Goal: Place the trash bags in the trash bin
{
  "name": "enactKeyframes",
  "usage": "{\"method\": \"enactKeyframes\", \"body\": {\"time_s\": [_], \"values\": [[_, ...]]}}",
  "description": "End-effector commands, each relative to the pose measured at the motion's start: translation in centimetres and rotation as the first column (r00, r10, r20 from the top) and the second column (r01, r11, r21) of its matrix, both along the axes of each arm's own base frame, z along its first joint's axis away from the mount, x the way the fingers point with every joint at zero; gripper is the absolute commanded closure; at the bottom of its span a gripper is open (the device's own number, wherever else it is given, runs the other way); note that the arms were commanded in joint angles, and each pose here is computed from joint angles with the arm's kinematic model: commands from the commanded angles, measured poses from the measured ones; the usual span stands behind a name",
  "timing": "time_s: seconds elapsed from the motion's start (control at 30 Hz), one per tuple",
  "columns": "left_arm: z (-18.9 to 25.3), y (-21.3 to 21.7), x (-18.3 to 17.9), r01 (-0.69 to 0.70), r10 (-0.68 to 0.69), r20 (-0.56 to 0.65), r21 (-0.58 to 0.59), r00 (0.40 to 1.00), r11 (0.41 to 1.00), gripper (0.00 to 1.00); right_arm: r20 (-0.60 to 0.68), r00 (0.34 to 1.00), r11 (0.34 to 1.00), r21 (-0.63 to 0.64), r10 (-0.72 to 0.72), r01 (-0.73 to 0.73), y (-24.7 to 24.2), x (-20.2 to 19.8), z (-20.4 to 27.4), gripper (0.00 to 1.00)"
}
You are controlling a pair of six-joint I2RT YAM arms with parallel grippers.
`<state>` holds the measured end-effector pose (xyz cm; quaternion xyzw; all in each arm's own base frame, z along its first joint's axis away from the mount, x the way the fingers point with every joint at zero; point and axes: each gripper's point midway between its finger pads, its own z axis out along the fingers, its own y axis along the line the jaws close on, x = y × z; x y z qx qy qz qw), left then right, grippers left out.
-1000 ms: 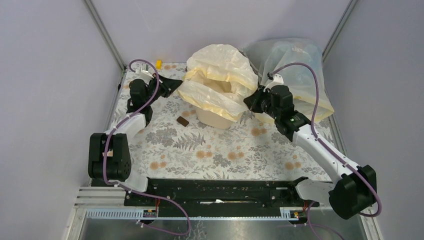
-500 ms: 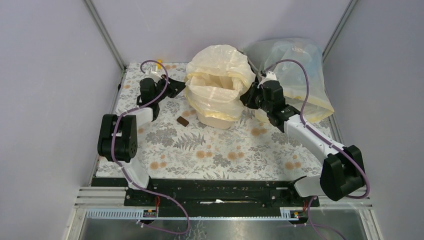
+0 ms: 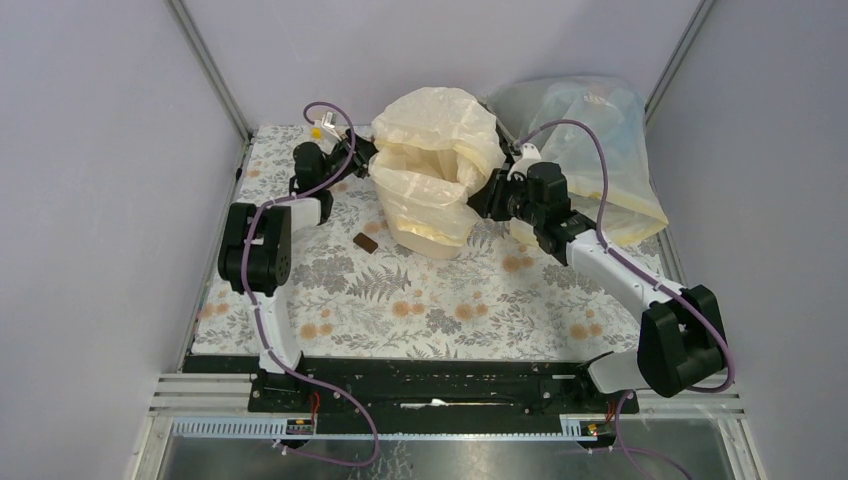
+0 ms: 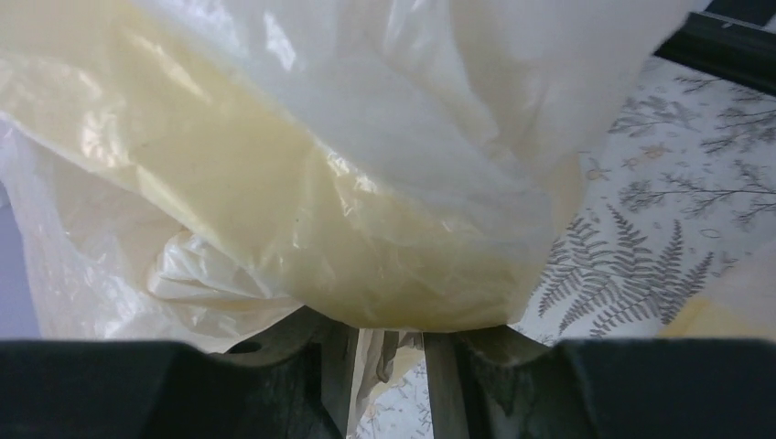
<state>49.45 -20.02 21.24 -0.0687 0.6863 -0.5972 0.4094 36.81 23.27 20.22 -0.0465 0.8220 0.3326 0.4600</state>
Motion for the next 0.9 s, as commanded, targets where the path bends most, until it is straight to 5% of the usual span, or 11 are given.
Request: {"method": "enactKeyframes", "body": {"time_s": [0.0, 0.37, 0.7, 0.87], "values": [[3.5, -2.0, -2.5, 0.203, -0.193, 0.151, -0.050, 0.969, 0.978, 0.58, 0.092, 0.979, 0.978, 0.085, 0.183, -0.191, 3.3, -1.9, 2.3, 0.62], [4.3, -3.4, -4.8, 0.408, -0.389, 0.175, -0.088, 0.904, 0.909, 0.62, 0.128, 0.949, 0.953, 0.066, 0.287, -0.297, 7.8, -7.8, 3.1, 0.59], [1.0, -2.1, -1.8, 0.198, -0.199, 0.021, 0.033, 0.980, 0.980, 0.48, 0.126, 0.992, 0.996, -0.087, 0.020, -0.009, 0.8, -7.9, 2.5, 0.02], [1.3, 0.9, -0.2, 0.030, -0.029, -0.008, 0.099, 1.000, 0.995, 0.34, 0.167, 0.985, 0.984, -0.167, -0.035, 0.064, -2.1, -8.5, 4.1, 0.00]]}}
